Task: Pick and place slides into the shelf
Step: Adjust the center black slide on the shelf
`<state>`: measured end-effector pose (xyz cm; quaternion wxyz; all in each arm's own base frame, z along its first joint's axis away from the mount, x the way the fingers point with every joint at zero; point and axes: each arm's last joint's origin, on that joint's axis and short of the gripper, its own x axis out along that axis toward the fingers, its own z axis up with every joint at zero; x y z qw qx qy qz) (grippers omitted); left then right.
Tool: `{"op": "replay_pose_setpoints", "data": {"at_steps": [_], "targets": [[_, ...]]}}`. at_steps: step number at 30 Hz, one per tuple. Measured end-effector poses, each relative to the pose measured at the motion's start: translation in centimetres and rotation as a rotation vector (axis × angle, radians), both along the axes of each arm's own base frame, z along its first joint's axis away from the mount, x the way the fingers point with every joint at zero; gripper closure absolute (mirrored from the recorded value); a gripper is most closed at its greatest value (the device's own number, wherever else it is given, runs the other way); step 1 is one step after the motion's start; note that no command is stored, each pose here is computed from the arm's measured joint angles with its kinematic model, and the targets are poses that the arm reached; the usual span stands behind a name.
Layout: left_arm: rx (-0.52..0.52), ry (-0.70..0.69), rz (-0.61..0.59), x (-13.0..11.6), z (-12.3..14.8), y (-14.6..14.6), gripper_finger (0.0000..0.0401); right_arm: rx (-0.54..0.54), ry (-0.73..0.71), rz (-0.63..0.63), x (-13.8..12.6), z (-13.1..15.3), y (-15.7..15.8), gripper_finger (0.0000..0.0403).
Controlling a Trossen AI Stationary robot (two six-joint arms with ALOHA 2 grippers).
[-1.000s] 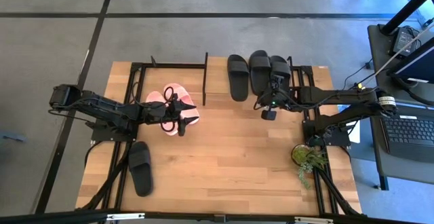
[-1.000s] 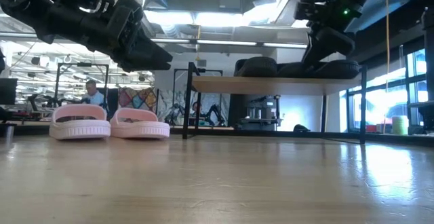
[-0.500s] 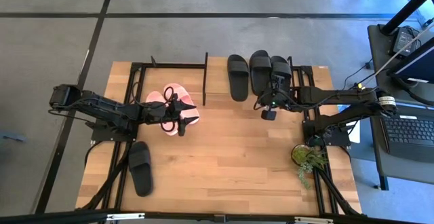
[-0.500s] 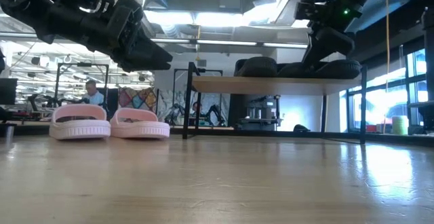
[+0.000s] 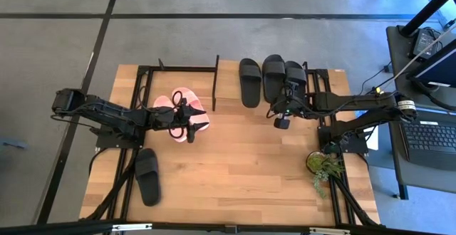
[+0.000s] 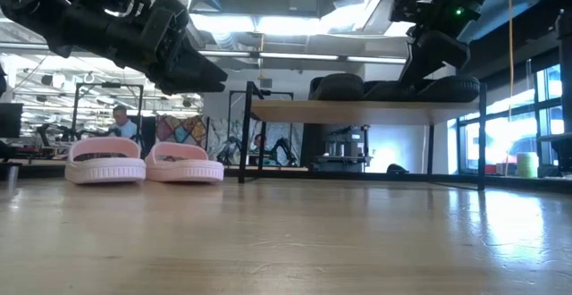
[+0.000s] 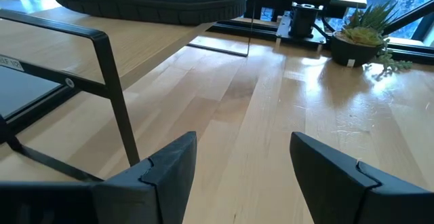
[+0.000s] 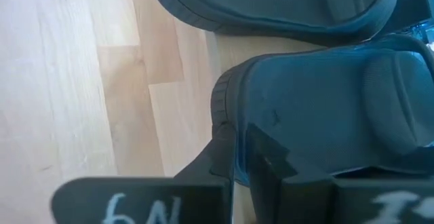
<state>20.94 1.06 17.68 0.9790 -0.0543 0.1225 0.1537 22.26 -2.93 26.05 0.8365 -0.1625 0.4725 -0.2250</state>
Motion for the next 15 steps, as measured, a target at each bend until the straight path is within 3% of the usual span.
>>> {"op": "replay_pose_setpoints", "data": {"at_steps": [15], "targets": [[0.0, 0.001, 0.0, 0.0, 0.0, 0.0, 0.0173, 0.072, -0.054, -0.045, 0.0, 3.1, 0.3, 0.038]]}}
